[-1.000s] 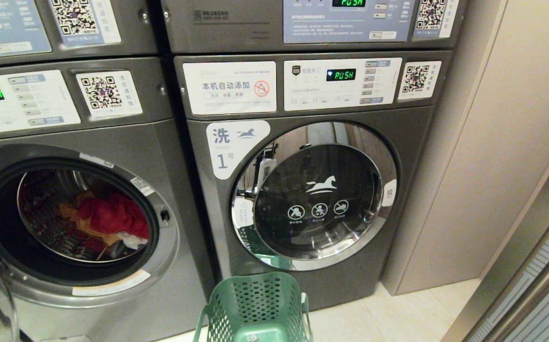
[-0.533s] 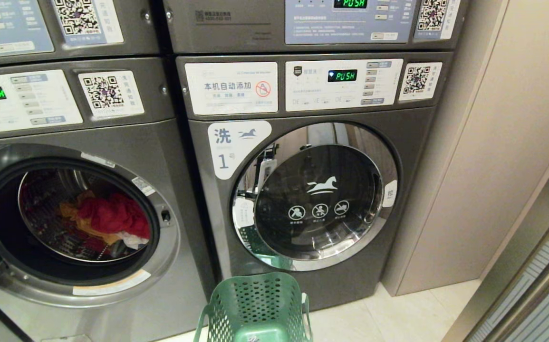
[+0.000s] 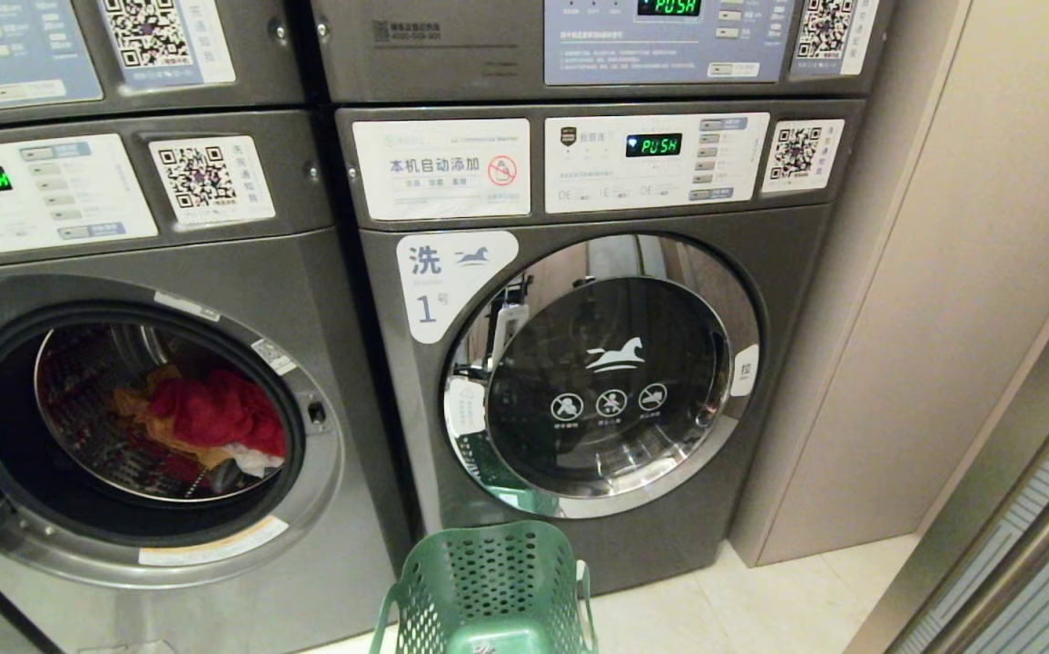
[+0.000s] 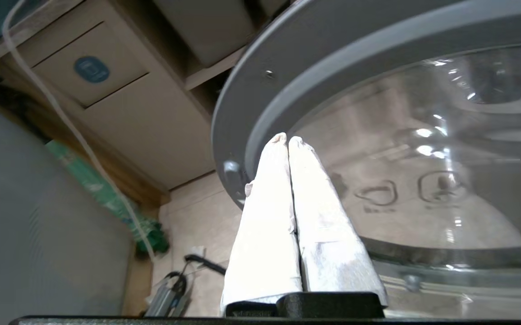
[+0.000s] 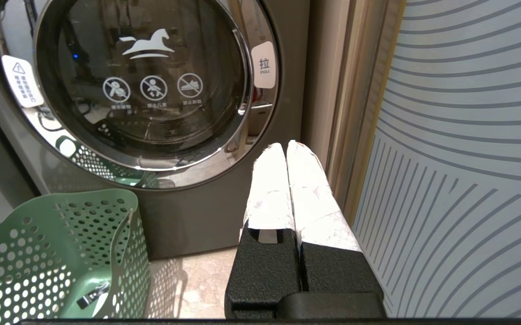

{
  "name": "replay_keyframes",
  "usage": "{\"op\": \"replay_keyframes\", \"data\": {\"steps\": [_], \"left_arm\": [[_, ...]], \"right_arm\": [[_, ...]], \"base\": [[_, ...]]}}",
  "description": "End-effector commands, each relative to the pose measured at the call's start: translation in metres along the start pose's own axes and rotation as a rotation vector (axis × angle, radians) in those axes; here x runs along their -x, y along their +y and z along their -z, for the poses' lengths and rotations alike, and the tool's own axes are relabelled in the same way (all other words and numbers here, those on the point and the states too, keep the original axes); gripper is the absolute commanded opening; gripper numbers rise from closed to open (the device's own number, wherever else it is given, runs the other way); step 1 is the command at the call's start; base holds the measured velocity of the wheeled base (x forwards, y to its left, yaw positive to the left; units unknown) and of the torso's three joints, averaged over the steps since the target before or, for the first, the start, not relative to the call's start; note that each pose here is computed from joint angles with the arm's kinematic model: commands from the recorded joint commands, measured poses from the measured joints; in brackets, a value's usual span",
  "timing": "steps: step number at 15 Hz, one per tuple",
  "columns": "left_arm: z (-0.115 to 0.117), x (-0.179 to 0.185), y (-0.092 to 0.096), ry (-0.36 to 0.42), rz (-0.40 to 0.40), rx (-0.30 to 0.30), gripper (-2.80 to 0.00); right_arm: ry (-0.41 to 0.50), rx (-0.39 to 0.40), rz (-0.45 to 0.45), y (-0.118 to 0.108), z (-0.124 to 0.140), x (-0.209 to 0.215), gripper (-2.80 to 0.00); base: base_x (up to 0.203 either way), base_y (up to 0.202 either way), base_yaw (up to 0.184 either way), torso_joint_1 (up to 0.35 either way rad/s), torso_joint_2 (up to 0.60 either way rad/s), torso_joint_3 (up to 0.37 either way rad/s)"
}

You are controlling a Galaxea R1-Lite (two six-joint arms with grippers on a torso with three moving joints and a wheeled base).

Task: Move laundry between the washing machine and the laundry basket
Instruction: Open the lid of the washing machine, then pick a cloth and place it into the basket

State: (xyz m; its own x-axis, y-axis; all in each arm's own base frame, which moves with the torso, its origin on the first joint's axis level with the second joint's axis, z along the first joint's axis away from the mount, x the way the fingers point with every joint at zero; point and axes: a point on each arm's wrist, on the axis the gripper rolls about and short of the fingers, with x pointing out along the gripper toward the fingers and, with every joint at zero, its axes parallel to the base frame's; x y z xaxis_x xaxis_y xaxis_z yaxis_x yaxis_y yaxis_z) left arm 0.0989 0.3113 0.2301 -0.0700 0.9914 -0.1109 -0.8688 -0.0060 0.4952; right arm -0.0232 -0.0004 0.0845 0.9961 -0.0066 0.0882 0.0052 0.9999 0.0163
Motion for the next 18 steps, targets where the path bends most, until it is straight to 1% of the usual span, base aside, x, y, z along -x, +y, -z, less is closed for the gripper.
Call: {"op": "replay_keyframes", "data": {"steps": [1, 2, 3, 4, 5, 6, 7, 8, 10, 11, 13, 14, 15, 16, 18], "left_arm": [[-0.011, 0.022, 0.005, -0.109, 0.124, 0.024, -2.8], [-0.017, 0.043, 0.003, -0.181, 0.235, 0.045, -2.8], [-0.018, 0.07, -0.002, -0.24, 0.347, 0.064, -2.8], [-0.016, 0.106, -0.011, -0.29, 0.462, 0.08, -2.8], [-0.009, 0.142, -0.017, -0.337, 0.576, 0.094, -2.8], [0.004, 0.18, -0.021, -0.389, 0.709, 0.105, -2.8], [0.024, 0.214, -0.019, -0.438, 0.83, 0.108, -2.8], [0.048, 0.24, -0.013, -0.478, 0.923, 0.104, -2.8], [0.105, 0.273, 0.001, -0.539, 1.097, 0.082, -2.8], [0.129, 0.281, 0.008, -0.566, 1.173, 0.072, -2.8], [0.171, 0.288, 0.018, -0.597, 1.321, 0.033, -2.8], [0.187, 0.288, 0.022, -0.607, 1.383, 0.015, -2.8], [0.199, 0.287, 0.026, -0.629, 1.427, 0.012, -2.8], [0.21, 0.286, 0.029, -0.665, 1.45, 0.024, -2.8], [0.224, 0.284, 0.036, -0.744, 1.451, 0.087, -2.8]], "right_arm": [[0.035, 0.0, 0.0, 0.0, 0.009, -0.002, -2.8], [0.035, 0.0, 0.0, 0.0, 0.009, -0.002, -2.8], [0.035, 0.0, 0.0, 0.0, 0.009, -0.002, -2.8], [0.035, 0.0, 0.0, 0.0, 0.009, -0.002, -2.8], [0.034, 0.0, 0.0, 0.0, 0.01, -0.002, -2.8], [0.035, 0.0, 0.0, 0.0, 0.009, -0.002, -2.8], [0.034, 0.0, 0.0, 0.0, 0.01, -0.002, -2.8], [0.035, 0.0, 0.0, 0.0, 0.009, -0.002, -2.8], [0.035, 0.0, 0.0, 0.0, 0.009, -0.002, -2.8], [0.035, 0.0, 0.0, 0.0, 0.009, -0.002, -2.8], [0.034, 0.0, 0.0, 0.0, 0.01, -0.002, -2.8], [0.035, 0.0, 0.0, 0.0, 0.009, -0.002, -2.8], [0.035, 0.0, 0.0, 0.0, 0.009, -0.002, -2.8], [0.035, 0.0, 0.0, 0.0, 0.009, -0.002, -2.8], [0.035, 0.0, 0.0, 0.0, 0.009, -0.002, -2.8]], "base": [[0.0, 0.0, 0.0, 0.0, 0.0, 0.0], [0.0, 0.0, 0.0, 0.0, 0.0, 0.0], [0.0, 0.0, 0.0, 0.0, 0.0, 0.0], [0.0, 0.0, 0.0, 0.0, 0.0, 0.0], [0.0, 0.0, 0.0, 0.0, 0.0, 0.0], [0.0, 0.0, 0.0, 0.0, 0.0, 0.0], [0.0, 0.0, 0.0, 0.0, 0.0, 0.0], [0.0, 0.0, 0.0, 0.0, 0.0, 0.0], [0.0, 0.0, 0.0, 0.0, 0.0, 0.0], [0.0, 0.0, 0.0, 0.0, 0.0, 0.0], [0.0, 0.0, 0.0, 0.0, 0.0, 0.0], [0.0, 0.0, 0.0, 0.0, 0.0, 0.0], [0.0, 0.0, 0.0, 0.0, 0.0, 0.0], [0.0, 0.0, 0.0, 0.0, 0.0, 0.0], [0.0, 0.0, 0.0, 0.0, 0.0, 0.0]]}}
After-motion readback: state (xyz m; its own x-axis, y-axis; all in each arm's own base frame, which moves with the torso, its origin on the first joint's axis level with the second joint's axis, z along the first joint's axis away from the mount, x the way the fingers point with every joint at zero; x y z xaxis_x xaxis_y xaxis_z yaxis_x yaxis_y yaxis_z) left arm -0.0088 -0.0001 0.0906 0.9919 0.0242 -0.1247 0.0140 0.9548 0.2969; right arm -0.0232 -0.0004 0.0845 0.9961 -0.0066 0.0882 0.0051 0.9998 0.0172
